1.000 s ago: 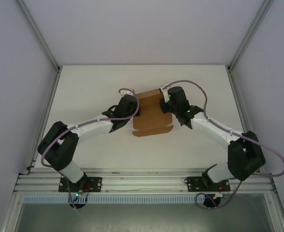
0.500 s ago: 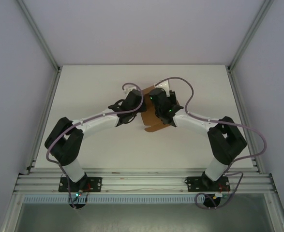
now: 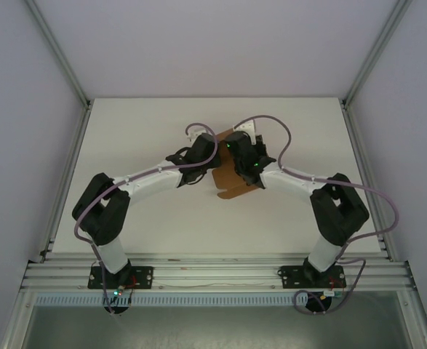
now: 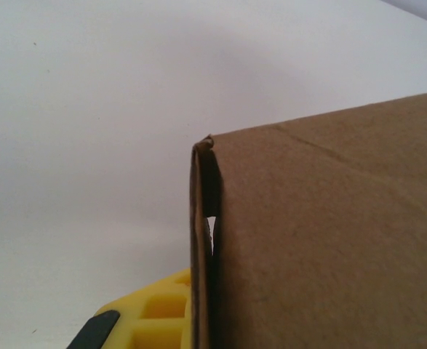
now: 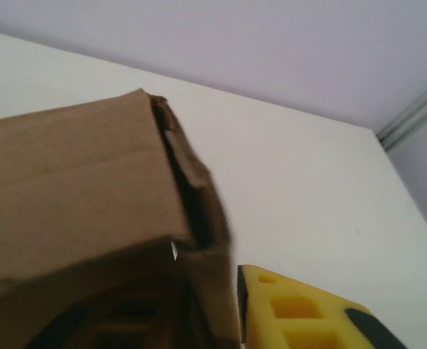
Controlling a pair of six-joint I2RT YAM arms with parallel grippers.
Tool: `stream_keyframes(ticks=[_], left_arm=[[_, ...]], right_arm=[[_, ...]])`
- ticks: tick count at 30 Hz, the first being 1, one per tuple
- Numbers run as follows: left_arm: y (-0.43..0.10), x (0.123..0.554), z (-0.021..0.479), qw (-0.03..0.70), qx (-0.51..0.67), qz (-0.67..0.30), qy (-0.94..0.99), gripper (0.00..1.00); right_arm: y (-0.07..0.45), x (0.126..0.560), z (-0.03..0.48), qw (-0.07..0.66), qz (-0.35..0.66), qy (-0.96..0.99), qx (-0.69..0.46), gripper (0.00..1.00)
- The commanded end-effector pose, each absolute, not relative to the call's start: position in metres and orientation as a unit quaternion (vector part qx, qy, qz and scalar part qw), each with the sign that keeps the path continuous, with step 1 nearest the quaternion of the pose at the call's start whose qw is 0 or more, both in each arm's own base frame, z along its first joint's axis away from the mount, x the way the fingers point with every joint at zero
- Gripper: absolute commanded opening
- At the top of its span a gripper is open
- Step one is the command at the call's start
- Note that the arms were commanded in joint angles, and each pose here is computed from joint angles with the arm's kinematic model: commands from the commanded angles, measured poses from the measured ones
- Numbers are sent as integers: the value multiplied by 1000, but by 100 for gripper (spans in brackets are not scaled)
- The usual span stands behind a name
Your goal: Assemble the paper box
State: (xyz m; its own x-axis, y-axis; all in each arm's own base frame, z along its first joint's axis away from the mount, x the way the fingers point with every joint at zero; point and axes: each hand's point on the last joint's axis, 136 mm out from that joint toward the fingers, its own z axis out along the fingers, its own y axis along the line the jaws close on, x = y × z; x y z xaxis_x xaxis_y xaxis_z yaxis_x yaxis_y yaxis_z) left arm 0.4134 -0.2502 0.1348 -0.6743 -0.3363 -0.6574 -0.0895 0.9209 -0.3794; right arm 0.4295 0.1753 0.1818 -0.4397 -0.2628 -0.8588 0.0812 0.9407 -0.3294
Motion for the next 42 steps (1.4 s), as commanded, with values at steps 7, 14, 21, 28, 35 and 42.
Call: stream_keyframes(ticks=[7, 14, 21, 28, 35, 42], left_arm=[[-229, 404, 135, 388, -106, -121, 907, 0], [-233, 404, 140, 392, -97, -132, 905, 0], [-233, 404, 140, 389, -100, -129, 907, 0], [-234, 408, 138, 386, -107, -126, 908, 0], [-216, 413, 129, 382, -144, -64, 910, 0], [-170, 413, 111, 371, -204, 83, 902, 0]], right_arm=[[179, 406, 193, 509, -53, 850, -121, 51], [178, 402, 187, 486, -26, 863, -136, 58], [176, 410, 176, 472, -43, 871, -129, 50], [166, 423, 173, 488, -72, 868, -59, 29], [164, 420, 181, 500, -109, 859, -35, 3], [158, 408, 185, 500, -119, 858, 11, 0]])
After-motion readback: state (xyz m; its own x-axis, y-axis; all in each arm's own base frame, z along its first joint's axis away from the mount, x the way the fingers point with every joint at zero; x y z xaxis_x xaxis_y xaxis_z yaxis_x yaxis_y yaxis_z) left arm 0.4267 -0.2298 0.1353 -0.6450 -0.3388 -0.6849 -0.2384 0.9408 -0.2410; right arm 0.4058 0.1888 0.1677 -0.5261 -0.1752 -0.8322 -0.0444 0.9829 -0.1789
